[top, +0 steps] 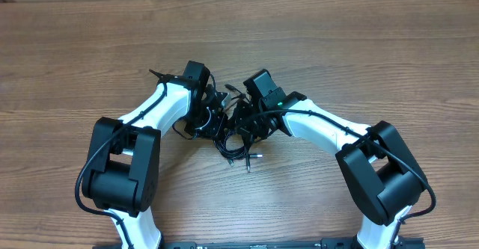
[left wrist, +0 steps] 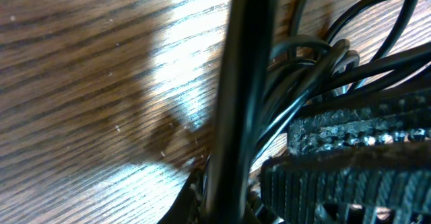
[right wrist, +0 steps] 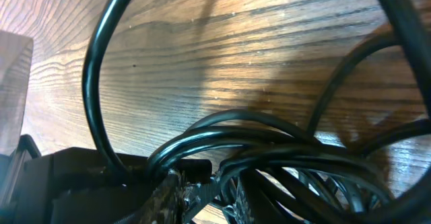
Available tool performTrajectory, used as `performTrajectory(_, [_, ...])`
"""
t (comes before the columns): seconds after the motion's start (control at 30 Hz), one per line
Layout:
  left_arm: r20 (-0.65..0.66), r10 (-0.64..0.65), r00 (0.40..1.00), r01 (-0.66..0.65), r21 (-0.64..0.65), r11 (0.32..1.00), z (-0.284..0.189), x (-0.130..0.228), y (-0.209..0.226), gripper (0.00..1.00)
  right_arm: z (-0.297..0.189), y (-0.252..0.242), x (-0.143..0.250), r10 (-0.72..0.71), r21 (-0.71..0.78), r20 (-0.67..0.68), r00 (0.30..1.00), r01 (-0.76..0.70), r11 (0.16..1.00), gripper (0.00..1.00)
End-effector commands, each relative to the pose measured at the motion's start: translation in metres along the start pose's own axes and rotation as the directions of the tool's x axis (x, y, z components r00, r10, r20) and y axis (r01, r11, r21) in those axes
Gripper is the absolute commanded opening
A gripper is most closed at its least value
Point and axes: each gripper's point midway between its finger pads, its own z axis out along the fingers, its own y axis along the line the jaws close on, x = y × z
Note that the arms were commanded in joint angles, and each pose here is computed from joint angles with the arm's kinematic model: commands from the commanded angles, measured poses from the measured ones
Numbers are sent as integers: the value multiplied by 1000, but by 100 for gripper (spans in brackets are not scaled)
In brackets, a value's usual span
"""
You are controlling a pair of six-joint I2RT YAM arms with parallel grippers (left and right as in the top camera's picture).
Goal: Untangle cables
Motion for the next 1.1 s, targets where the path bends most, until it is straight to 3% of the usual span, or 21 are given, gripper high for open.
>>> performTrajectory(0.0, [-21, 20, 1000, -21, -13, 1000, 6, 5, 4, 5, 3, -5, -7, 32, 32, 48, 998, -34, 999, 24])
performTrajectory(0.73, [-21, 20, 1000, -21, -13, 1000, 6, 5, 4, 4, 39, -35, -16, 69, 79, 85, 994, -75, 994, 20])
performTrajectory(1.07, [-11, 5, 1000, -5, -14, 1000, 6, 3, 4, 4, 56, -33, -1, -7, 104, 76, 997, -1, 995, 16])
